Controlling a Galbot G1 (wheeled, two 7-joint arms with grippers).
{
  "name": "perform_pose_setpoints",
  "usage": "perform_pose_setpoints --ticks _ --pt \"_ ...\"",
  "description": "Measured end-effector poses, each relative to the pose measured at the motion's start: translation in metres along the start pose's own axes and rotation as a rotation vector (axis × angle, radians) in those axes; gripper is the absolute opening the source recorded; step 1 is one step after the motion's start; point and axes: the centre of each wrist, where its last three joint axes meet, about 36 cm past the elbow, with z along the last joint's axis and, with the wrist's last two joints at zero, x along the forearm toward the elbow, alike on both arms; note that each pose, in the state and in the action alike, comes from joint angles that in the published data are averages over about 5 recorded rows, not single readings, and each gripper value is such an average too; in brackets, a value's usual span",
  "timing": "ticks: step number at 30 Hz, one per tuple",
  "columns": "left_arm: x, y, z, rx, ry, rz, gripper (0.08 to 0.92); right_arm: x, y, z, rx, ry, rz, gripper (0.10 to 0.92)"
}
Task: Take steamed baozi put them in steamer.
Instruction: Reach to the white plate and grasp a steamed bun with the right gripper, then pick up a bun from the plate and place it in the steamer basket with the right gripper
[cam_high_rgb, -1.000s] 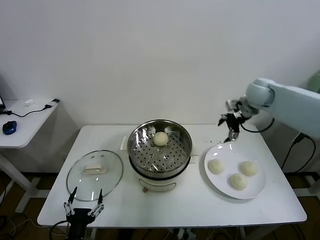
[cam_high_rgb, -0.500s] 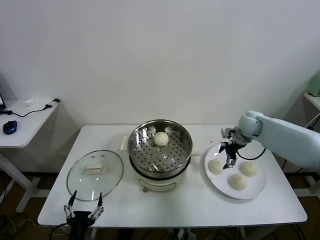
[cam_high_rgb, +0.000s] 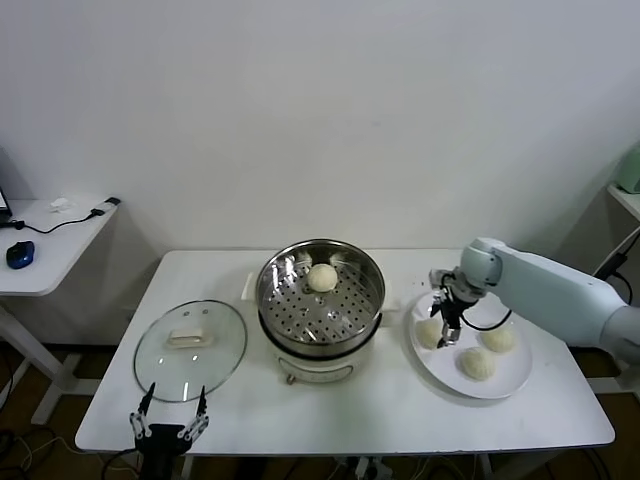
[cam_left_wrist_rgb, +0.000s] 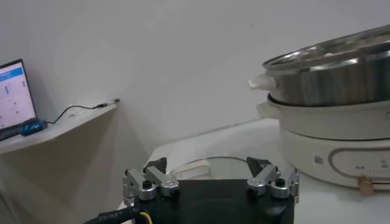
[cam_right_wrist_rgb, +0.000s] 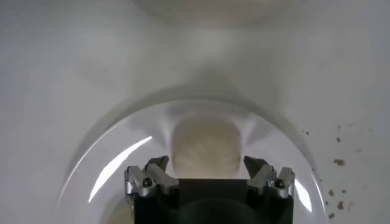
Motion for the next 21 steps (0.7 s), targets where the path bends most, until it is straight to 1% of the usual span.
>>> perform_pose_setpoints --ticks 4,9,16,21 --pt "0.001 -0.001 0.001 0.003 0.002 0.0 0.823 -0.002 -0.001 0.001 -0.007 -0.003 -0.004 0.672" --pt "0.001 -0.002 0.001 0.003 0.002 0.0 0.823 -0.002 -0.002 0.002 -0.012 -0.007 -0.01 0.611" --pt "0.003 0.001 0.001 -0.002 0.003 -0.002 0.823 0.004 -0.003 0.006 -0.02 -0.014 -0.007 0.58" --pt "0.005 0.002 0.002 -0.004 0.005 -0.001 0.823 0.021 -0.007 0.012 -0.031 -0.026 0.008 0.577"
